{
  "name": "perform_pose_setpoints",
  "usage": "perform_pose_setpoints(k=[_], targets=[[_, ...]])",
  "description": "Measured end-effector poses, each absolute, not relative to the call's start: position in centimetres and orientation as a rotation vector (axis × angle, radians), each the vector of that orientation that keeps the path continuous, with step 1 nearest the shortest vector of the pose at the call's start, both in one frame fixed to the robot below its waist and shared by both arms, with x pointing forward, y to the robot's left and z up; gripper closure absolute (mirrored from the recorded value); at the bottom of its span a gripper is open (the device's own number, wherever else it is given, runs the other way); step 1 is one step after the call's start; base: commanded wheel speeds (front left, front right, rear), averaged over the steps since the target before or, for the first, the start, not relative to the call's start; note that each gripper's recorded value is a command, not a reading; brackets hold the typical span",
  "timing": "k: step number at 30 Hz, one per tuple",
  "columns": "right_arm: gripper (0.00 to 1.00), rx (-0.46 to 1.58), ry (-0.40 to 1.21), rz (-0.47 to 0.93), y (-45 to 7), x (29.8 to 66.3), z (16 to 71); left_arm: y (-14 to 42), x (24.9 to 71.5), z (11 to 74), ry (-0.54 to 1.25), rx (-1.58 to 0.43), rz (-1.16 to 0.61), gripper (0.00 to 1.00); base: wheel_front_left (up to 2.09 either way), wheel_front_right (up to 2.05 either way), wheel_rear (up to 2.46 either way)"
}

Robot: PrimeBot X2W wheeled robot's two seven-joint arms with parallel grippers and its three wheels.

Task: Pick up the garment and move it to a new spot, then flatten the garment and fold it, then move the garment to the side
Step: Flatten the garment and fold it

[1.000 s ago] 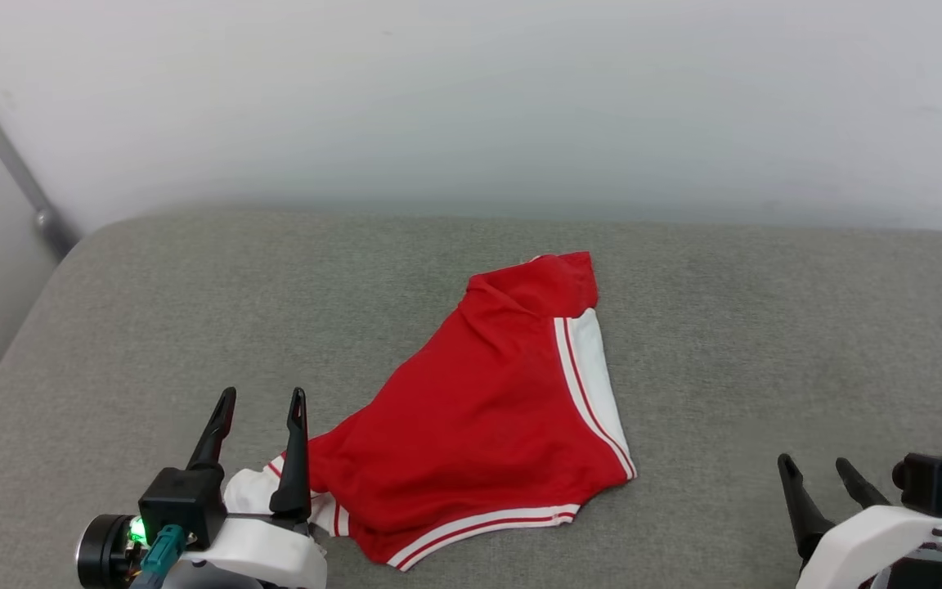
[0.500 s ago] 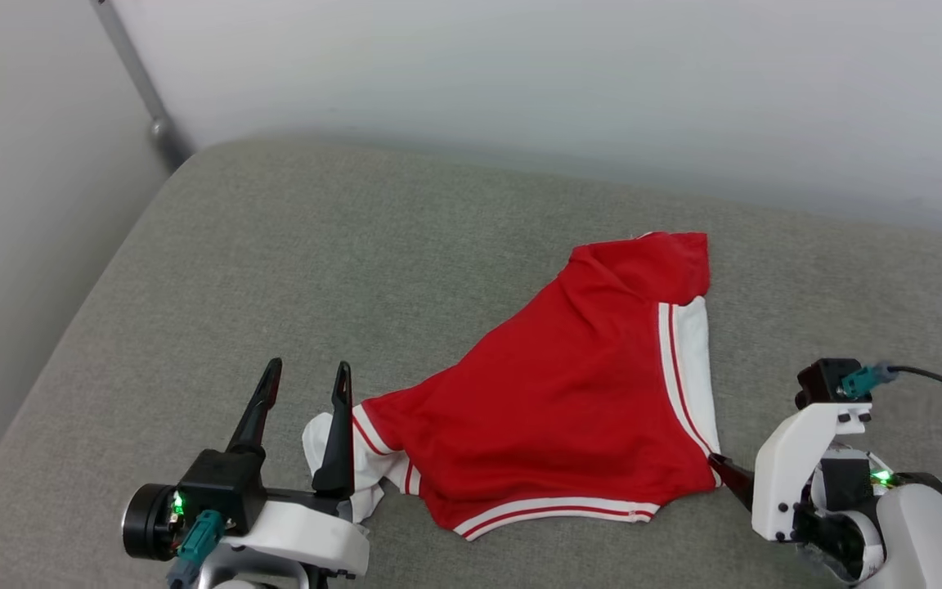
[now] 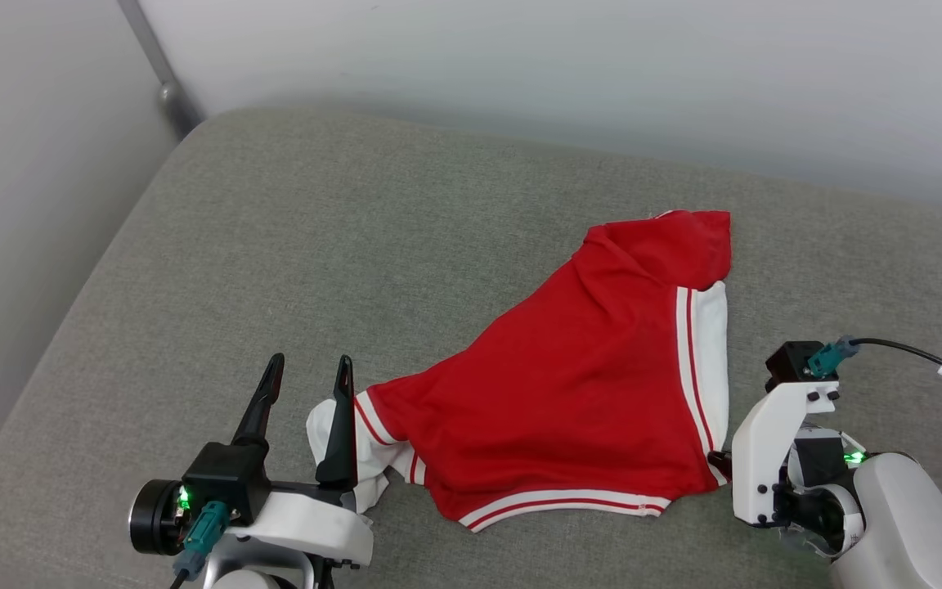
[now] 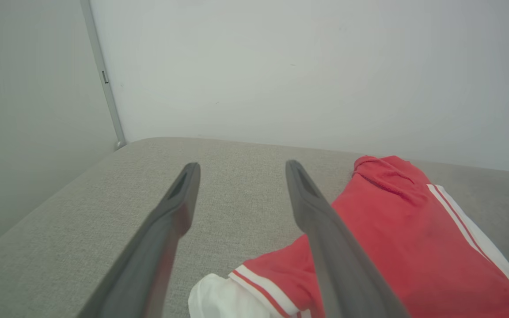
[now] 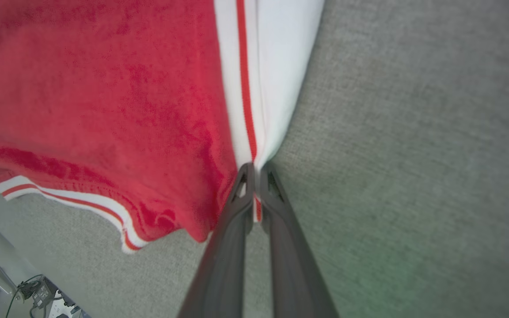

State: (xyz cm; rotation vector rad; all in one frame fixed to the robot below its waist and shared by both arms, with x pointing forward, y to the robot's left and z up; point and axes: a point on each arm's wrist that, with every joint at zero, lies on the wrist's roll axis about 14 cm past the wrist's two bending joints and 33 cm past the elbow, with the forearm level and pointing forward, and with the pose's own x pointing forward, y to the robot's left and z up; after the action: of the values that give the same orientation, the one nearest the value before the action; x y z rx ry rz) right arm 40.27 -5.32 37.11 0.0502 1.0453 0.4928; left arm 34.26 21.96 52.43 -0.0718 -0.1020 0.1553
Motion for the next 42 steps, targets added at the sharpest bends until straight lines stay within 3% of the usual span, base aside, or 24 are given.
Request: perform_pose_setpoints(k=[8,17,21,26,27,28,29,33,42], targets=[[1.00,-0.018,0.784,0.461,-7.6,43.7,43.0,20.7,34.8,52.7,-0.111,-0.062,0.103,0.00,0.00,0.00,0.00],[1.00,-0.078,0.526,0.210,-18.2,45.8,51.1,17.9,36.4,52.7,-0.097,-0.062,0.001,0.00,0.00,0.00,0.00],[1.00,-0.065,0.562,0.077,-23.0,42.9,49.9,16.3,37.3,52.4,-0.083,-0.065,-0.050,0.00,0.00,0.00,0.00],[1.00,0.070,0.760,-0.013,-24.3,36.6,42.3,14.8,38.2,51.6,-0.056,-0.069,-0.091,0.00,0.00,0.00,0.00],[0.94,0.104,0.781,-0.029,-24.2,35.6,41.1,14.6,38.4,51.5,-0.053,-0.069,-0.098,0.00,0.00,0.00,0.00],[0.58,0.134,0.786,-0.044,-24.1,35.0,40.2,14.4,38.5,51.4,-0.050,-0.069,-0.103,0.00,0.00,0.00,0.00],[0.00,0.161,0.792,-0.057,-24.0,34.5,39.3,14.3,38.7,51.3,-0.045,-0.070,-0.108,0.00,0.00,0.00,0.00],[0.00,0.219,0.653,-0.091,-24.0,35.1,39.9,14.1,38.9,51.0,-0.035,-0.065,-0.114,0.00,0.00,0.00,0.00],[0.00,0.152,0.161,-0.073,-24.4,38.4,49.2,14.9,37.8,51.5,-0.040,-0.064,-0.083,0.00,0.00,0.00,0.00]])
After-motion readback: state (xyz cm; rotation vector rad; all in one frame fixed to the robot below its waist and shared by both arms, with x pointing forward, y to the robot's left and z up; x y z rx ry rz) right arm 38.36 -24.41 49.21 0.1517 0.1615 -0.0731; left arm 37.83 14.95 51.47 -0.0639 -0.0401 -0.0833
